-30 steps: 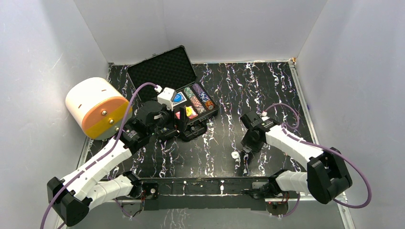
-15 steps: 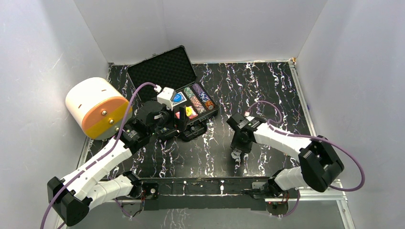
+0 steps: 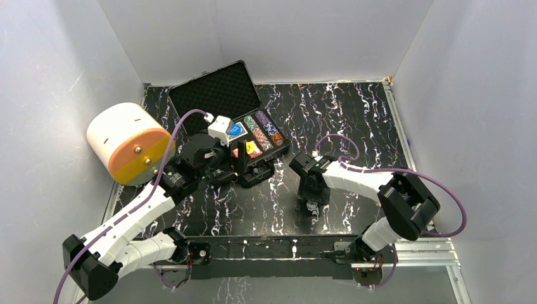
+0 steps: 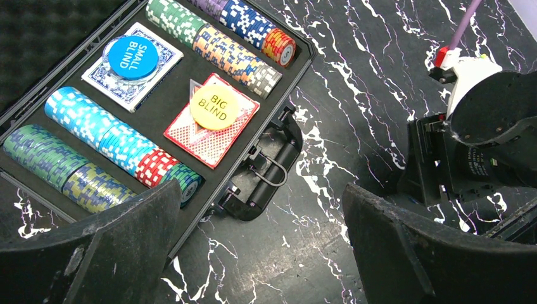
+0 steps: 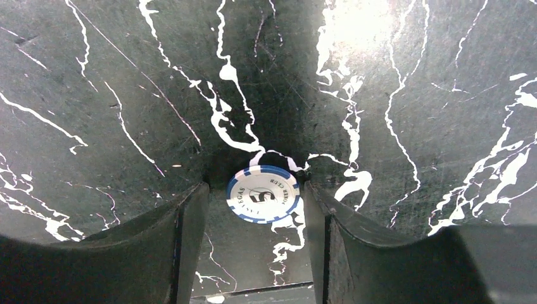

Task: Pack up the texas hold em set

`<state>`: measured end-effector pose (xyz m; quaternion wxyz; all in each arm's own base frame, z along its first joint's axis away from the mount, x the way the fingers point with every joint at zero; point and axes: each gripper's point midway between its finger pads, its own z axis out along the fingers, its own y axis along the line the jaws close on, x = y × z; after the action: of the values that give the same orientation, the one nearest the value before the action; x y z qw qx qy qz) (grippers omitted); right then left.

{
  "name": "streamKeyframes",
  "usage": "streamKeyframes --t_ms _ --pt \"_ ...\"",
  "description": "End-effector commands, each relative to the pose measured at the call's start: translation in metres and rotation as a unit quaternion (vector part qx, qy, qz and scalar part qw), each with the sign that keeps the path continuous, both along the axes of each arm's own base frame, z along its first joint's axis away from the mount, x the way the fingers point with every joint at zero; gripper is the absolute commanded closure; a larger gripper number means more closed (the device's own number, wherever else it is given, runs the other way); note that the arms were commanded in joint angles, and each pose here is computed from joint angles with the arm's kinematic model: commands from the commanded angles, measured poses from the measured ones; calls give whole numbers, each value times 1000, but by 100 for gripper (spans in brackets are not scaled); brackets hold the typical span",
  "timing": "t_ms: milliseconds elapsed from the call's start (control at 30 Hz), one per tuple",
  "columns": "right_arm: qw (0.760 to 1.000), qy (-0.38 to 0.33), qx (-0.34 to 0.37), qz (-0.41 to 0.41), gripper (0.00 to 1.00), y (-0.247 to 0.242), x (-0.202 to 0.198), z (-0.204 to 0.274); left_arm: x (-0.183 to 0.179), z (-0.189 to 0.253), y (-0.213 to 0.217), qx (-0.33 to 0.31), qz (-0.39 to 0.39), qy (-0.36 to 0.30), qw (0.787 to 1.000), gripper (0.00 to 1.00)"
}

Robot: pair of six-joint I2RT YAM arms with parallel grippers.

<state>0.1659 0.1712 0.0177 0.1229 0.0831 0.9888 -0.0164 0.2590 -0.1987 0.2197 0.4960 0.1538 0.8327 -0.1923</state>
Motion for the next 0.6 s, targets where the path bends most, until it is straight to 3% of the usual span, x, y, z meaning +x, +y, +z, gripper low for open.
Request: streamKeyframes --t_ms 0,233,567 --pt "999 16 -32 23 35 -3 -3 -3 3 12 2 -6 8 -12 1000 2" --pt "999 39 -23 20 48 -4 -15 -15 2 13 2 -7 8 -13 1000 2" --pt "999 35 -31 6 38 -12 -19 -8 3 12 2 -7 8 -12 1000 2"
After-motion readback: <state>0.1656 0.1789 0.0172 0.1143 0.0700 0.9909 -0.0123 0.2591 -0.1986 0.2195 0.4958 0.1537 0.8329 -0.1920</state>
